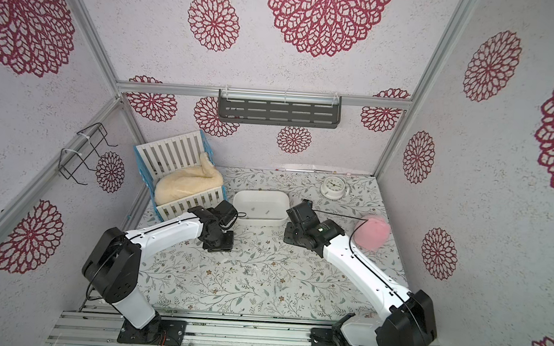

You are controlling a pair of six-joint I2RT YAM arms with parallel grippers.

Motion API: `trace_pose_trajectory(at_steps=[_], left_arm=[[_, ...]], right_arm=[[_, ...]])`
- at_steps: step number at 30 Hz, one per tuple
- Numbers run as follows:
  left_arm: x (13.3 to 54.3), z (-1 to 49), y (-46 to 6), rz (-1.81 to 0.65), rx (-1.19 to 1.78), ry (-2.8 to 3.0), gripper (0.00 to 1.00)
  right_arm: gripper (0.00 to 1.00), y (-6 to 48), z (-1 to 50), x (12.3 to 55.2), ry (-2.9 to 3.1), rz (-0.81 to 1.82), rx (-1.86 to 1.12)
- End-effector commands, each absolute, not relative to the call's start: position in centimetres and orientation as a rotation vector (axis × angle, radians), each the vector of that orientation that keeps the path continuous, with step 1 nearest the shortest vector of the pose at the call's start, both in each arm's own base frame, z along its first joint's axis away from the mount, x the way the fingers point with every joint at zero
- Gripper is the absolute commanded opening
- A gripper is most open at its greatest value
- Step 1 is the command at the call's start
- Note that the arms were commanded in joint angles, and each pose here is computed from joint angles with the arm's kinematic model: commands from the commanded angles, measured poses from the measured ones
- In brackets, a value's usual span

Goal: Put the screws on the desktop into the storage box
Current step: Pick up the screw from the center of the board.

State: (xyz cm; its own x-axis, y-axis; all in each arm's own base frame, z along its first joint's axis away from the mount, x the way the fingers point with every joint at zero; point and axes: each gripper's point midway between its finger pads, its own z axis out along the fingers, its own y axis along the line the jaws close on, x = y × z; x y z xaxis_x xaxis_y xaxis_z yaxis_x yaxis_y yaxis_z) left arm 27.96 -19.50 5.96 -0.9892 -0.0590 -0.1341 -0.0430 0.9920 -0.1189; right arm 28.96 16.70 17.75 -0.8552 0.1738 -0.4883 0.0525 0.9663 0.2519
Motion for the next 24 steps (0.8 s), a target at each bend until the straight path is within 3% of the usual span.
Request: trace_pose_trajectory(at_steps=[1, 24], left_arm=[[27.9, 5.7, -20.1, -0.18, -0.093, 3.003, 0.42], [26.1, 3.7, -21.4, -0.223, -0.179, 3.072, 0.43]], right_arm=[[0.36, 16.9, 19.0, 29.2, 2.54, 0.375, 0.172], [0.37, 16.4, 17.8, 29.7, 2.537, 0.431, 0.17]])
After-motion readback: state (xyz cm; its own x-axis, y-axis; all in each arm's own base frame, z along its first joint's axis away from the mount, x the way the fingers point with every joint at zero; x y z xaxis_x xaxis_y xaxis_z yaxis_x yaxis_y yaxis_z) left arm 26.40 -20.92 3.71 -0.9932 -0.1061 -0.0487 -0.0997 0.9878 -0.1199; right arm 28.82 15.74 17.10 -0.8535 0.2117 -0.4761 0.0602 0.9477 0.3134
